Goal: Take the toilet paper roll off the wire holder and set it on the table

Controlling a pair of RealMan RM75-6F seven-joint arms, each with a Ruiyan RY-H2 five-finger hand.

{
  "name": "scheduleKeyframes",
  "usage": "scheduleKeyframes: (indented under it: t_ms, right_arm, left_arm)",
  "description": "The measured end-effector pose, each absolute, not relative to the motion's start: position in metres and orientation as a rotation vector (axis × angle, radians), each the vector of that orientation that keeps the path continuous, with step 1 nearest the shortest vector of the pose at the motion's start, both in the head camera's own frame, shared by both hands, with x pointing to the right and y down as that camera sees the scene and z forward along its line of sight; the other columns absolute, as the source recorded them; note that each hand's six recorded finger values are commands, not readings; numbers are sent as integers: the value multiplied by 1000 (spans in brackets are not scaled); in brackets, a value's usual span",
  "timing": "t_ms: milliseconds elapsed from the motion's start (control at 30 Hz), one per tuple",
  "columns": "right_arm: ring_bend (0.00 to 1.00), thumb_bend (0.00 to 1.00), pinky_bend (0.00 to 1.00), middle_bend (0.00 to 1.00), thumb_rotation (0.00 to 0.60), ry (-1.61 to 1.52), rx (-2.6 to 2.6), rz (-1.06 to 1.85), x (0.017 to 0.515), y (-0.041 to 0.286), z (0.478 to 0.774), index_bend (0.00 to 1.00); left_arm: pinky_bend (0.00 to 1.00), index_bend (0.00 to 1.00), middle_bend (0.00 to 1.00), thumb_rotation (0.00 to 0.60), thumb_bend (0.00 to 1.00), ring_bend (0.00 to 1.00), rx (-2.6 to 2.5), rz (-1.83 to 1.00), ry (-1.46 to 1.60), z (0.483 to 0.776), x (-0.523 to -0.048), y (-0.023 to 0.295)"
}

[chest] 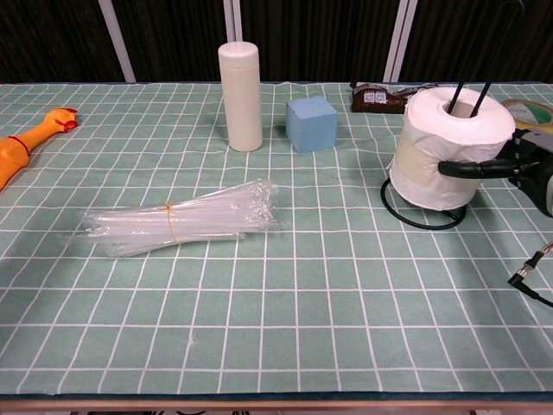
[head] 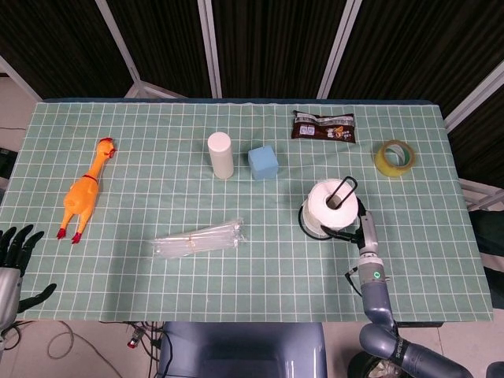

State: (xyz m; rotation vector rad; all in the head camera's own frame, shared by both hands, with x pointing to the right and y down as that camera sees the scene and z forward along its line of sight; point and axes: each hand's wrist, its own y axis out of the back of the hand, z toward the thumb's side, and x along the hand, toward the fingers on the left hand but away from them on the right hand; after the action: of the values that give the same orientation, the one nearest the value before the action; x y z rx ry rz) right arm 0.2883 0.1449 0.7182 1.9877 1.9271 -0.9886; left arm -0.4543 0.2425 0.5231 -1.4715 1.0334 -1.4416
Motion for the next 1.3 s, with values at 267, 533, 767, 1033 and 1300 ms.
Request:
scheduleKeyframes:
  t_ms: [267,533,767,1033,1300]
  right_arm:
    - [67,0,0,320,600,1897,2088,-991,294,118,683,377]
    - [67,0,0,320,600,1835,2169,-1081,320,73,622,377]
    - [67,0,0,320,600,1791,2207,-1131,331,35,563,378]
    - [67,0,0,320,600,1774,2289,-1162,323,4,508,378]
    - [67,0,0,320,600,1849,2267,-1189,349,11,486,377]
  left_arm:
    - [0,141,44,600,45,0,-1473,-1442,1030,523,-453,243]
    - [0,141,45,600,45,0,-1477,-1441,1018,525,-450,244]
    - [0,141,44,600,45,0,-1481,-1442,1008,527,-448,245]
    - [0,141,44,600,45,0,-1481,-1442,1004,528,-447,245]
    - [0,141,44,600,45,0,-1479,-1441,1006,527,-447,245]
